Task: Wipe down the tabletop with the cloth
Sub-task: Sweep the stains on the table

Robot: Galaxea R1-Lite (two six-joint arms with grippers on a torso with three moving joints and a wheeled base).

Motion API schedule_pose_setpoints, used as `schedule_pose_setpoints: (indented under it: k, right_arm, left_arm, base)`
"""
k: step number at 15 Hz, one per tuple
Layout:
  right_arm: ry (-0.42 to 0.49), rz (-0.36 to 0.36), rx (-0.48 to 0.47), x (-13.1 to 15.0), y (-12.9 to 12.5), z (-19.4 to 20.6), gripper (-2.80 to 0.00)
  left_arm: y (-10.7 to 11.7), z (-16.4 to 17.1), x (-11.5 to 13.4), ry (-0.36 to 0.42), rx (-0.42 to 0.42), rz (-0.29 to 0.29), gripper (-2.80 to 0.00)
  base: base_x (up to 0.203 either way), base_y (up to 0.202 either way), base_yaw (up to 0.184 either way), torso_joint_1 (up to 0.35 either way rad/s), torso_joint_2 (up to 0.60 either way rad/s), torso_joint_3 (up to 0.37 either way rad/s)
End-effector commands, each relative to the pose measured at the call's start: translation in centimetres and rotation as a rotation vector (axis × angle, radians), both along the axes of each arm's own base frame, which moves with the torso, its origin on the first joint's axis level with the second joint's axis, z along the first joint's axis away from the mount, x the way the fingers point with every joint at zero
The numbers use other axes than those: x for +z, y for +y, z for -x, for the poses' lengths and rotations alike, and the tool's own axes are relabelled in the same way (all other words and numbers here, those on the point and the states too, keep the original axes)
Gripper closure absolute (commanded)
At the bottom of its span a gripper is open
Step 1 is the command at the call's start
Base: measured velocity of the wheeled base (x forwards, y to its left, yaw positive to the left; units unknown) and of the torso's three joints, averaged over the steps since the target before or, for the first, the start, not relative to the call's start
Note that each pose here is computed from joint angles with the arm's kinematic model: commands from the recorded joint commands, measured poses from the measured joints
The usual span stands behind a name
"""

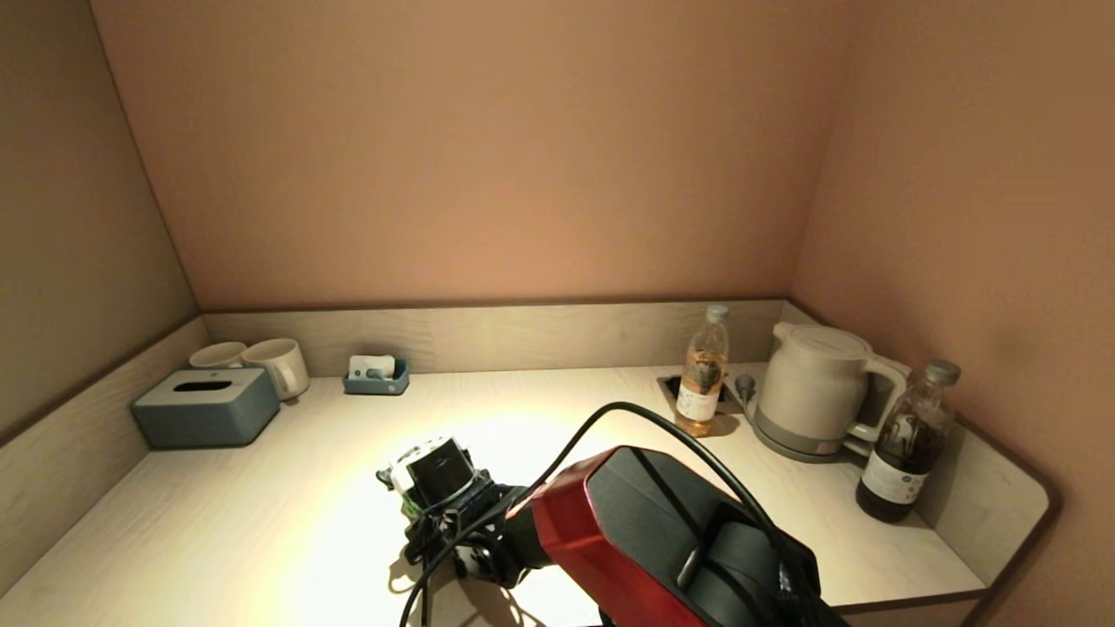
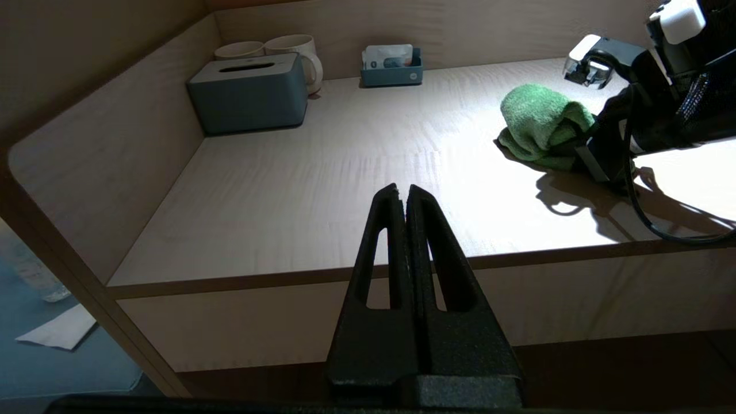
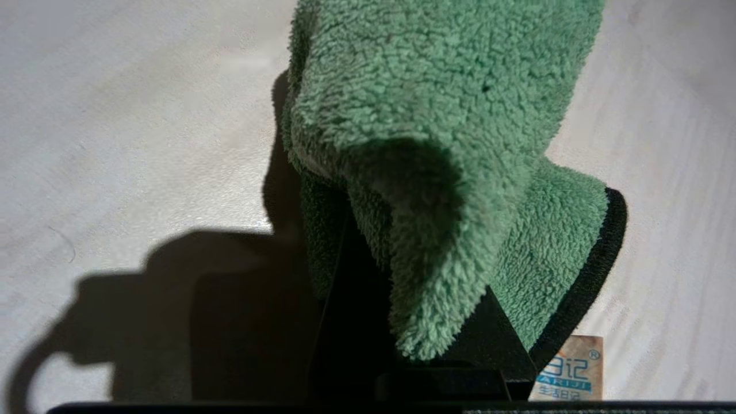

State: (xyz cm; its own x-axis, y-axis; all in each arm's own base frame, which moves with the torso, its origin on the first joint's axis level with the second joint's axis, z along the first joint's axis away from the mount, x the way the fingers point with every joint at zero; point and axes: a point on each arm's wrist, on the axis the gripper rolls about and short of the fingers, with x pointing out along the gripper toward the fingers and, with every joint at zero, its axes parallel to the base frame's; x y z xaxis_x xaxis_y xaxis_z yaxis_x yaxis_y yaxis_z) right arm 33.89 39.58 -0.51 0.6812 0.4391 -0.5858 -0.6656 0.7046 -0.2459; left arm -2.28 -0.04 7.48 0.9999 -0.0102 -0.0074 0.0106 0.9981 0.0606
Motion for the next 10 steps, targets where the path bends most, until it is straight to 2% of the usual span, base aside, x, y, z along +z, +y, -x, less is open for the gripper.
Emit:
schedule_pose_setpoints:
  k: [1,5,7,10]
  right_arm:
    - [0.007,0.009,0.028,0.0,0.7,1.4,0.00]
    - [0.026,0.033,0.018,0.7,-0.5,2.3,0.00]
    - [0.023,0.039,-0.031,0.6,-2.8,1.1,0.00]
    - [0.016,0.038,-0.141,0.4,-7.8,-1.7,0.00]
  left_arm:
    - [0.0,0.0,0.0,0.000,-0.001,-0.001,0.00]
    - [0.0,0.0,0.0,0.000,-0.001,-0.001,0.00]
    - [0.0,0.0,0.0,0.000,-0.001,-0.001,0.00]
    - [0.0,0.0,0.0,0.000,-0.001,-0.001,0.00]
  base:
    - [0.000,0.000,0.000,0.000,0.00,0.000]
    - [0.000,0.000,0.000,0.000,0.00,0.000]
    - [0.000,0.000,0.000,0.000,0.00,0.000]
    - [0.000,0.000,0.000,0.000,0.00,0.000]
